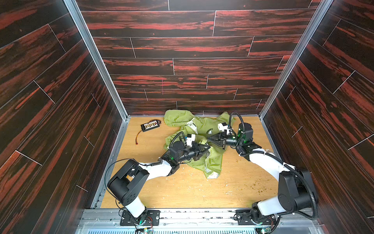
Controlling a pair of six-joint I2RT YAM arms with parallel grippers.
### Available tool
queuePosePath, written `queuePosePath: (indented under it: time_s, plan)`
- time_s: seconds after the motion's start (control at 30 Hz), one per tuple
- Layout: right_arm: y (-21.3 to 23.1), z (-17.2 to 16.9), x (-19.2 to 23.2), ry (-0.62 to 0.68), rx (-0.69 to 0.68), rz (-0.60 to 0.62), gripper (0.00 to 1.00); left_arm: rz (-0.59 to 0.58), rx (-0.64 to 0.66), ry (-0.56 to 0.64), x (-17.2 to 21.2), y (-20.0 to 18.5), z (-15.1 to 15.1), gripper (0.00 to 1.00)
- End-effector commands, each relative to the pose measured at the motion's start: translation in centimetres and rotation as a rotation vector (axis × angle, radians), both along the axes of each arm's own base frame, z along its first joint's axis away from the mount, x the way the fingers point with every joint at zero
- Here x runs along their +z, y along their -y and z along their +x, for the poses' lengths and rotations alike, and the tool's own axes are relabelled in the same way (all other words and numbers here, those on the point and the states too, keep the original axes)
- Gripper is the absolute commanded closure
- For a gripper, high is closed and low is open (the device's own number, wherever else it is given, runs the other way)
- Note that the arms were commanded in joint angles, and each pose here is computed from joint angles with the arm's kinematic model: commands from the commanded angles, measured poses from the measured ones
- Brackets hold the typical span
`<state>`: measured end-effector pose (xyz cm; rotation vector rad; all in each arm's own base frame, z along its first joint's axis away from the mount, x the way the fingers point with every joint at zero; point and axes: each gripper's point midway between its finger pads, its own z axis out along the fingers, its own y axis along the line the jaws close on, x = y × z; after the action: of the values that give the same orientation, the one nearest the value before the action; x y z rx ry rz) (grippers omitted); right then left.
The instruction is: Zip up the jacket
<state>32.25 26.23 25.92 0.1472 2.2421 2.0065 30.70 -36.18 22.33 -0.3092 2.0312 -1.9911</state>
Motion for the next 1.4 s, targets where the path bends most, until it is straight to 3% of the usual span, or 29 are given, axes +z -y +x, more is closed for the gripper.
queuePosePath:
  time_s: [0.0,0.27,0.37,0.5,0.83,1.23,1.37]
  plan:
    - [0.0,-0.1,1.2,0.049,0.017,0.002,0.86,-0.033,-0.011,0.042,1.8,0.2,0.2,1.0]
    - [2.0,-0.1,0.3,0.061,-0.024,-0.073,0.65,0.11,-0.073,0.036,0.2,0.0,-1.1,1.0]
    - [3.3,-0.3,-1.4,0.037,-0.06,-0.166,0.62,0.134,-0.047,0.008,-0.3,-0.5,-0.9,1.0]
    - [4.1,-1.1,-3.8,0.017,-0.066,-0.278,0.61,0.16,0.01,-0.016,-1.1,-1.3,-0.6,1.0]
    - [1.0,-4.5,-8.3,-0.043,0.027,-0.37,0.6,0.213,0.056,-0.09,-6.6,-3.1,-1.7,1.0]
    - [-1.2,-6.6,-14.5,-0.16,0.1,-0.426,0.6,0.222,0.123,-0.134,-11.1,-5.1,-3.1,1.0]
    - [-1.2,-6.6,-14.4,-0.166,0.1,-0.419,0.61,0.221,0.147,-0.108,-11.0,-5.6,-3.0,0.93]
